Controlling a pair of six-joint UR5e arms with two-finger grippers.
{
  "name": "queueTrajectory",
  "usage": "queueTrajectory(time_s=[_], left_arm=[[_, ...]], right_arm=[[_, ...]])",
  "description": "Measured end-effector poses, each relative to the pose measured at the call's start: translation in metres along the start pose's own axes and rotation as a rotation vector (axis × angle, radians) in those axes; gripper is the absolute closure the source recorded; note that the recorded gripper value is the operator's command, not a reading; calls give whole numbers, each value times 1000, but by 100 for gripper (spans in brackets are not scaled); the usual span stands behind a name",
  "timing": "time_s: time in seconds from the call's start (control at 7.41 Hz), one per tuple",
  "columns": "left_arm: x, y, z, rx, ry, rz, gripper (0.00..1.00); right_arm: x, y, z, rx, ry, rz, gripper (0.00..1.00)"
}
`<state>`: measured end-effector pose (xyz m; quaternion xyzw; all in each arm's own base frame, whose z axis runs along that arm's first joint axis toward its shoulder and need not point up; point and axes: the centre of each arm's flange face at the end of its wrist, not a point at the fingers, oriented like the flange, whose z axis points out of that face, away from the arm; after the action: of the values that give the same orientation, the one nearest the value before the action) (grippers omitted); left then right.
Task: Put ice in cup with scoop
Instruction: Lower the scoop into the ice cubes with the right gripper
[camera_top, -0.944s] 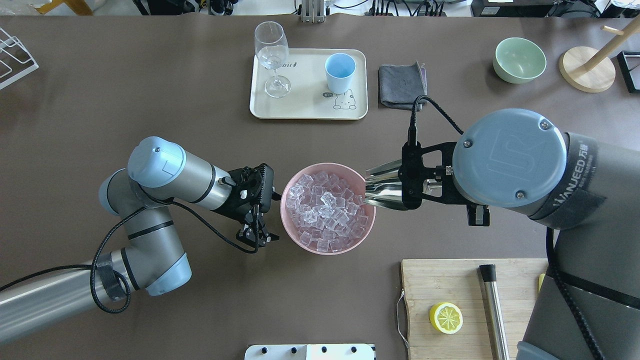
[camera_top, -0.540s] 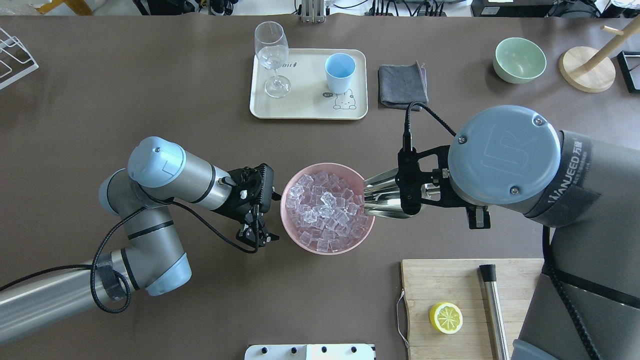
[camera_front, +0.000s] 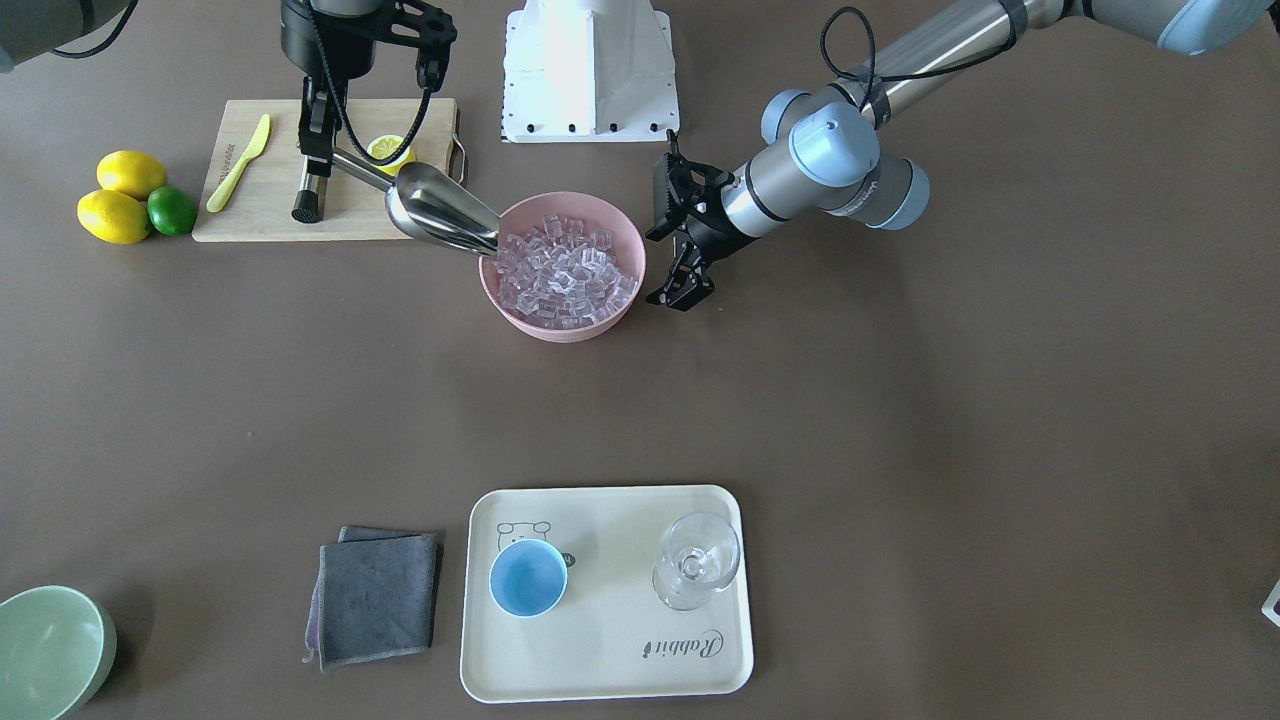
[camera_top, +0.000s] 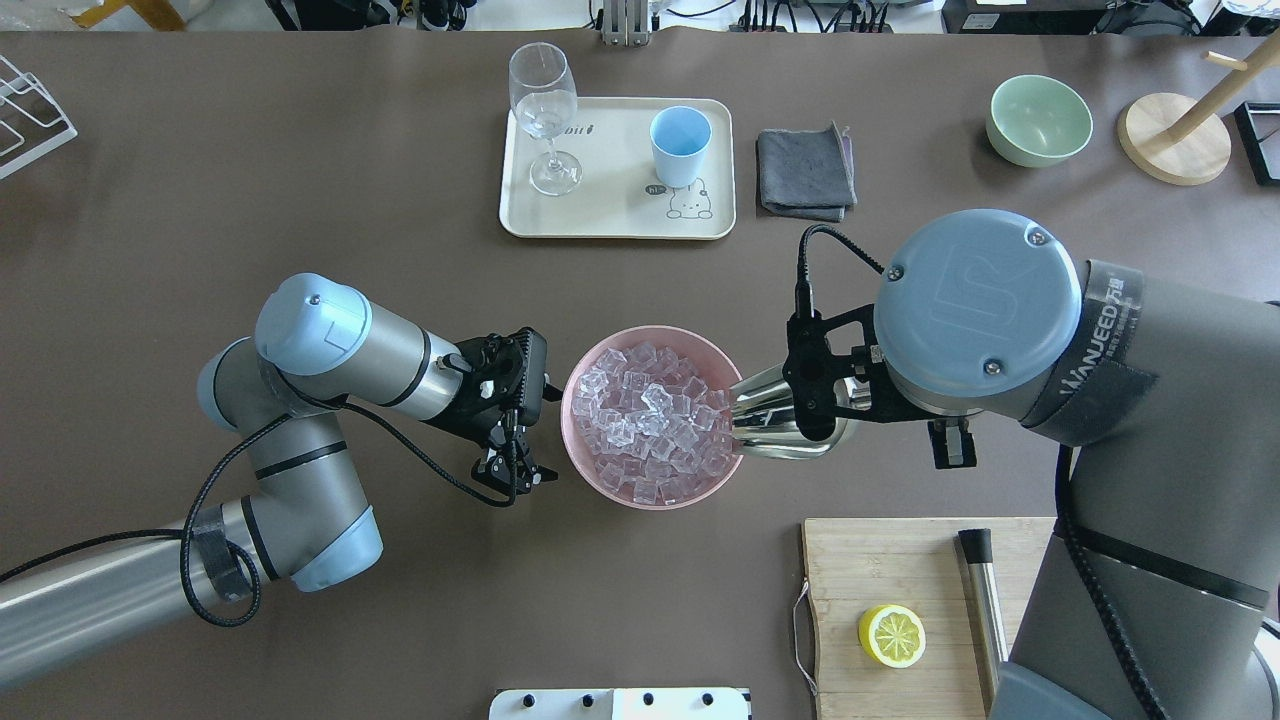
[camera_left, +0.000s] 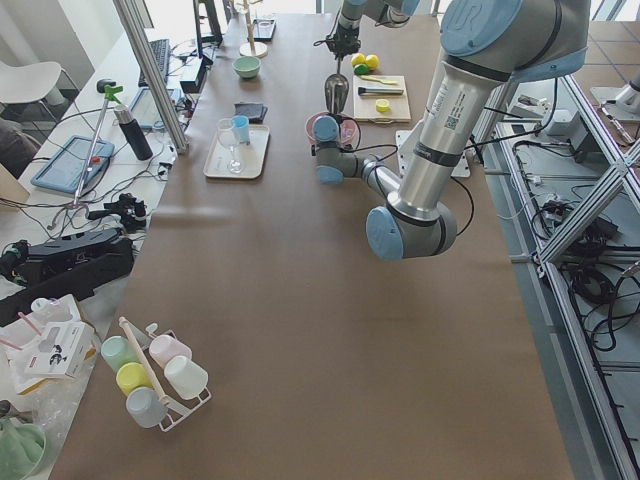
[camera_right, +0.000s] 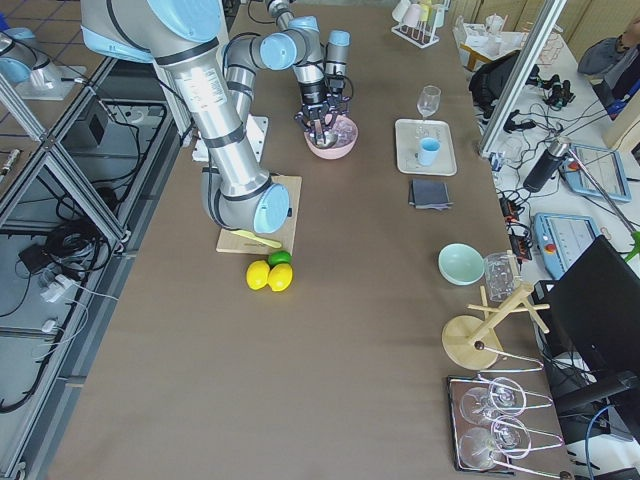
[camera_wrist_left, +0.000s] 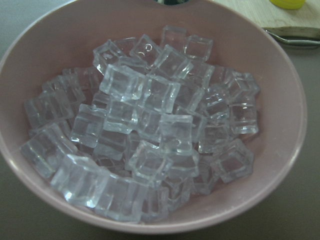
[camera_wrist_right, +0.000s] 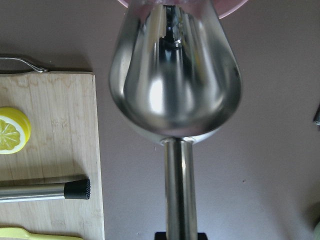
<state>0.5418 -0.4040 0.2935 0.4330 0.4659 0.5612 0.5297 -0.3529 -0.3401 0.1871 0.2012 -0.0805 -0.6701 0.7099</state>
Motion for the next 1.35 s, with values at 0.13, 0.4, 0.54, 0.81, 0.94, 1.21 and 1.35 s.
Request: queueTrajectory(time_s=[0.13, 0.4, 0.54, 0.81, 0.94, 1.21, 1.35], left_arm=[[0, 0, 0, 0, 0, 0, 2], [1, 0, 1, -1, 1, -1, 2], [1, 0, 1, -1, 1, -1, 2], [1, 0, 1, -1, 2, -1, 2], [1, 0, 1, -1, 2, -1, 2], [1, 0, 1, -2, 2, -2, 2], [1, 1, 1, -2, 2, -2, 2]], right_arm=[[0, -2, -2, -11, -12, -2, 100], [4, -13, -15, -43, -33, -4, 100], [8, -20, -15, -59, -41, -4, 100], [14, -33, -17, -71, -44, -4, 100], [19, -42, -19, -74, -45, -4, 100], [27, -59, -19, -91, -54, -4, 100], [27, -61, -19, -103, -61, -4, 100]])
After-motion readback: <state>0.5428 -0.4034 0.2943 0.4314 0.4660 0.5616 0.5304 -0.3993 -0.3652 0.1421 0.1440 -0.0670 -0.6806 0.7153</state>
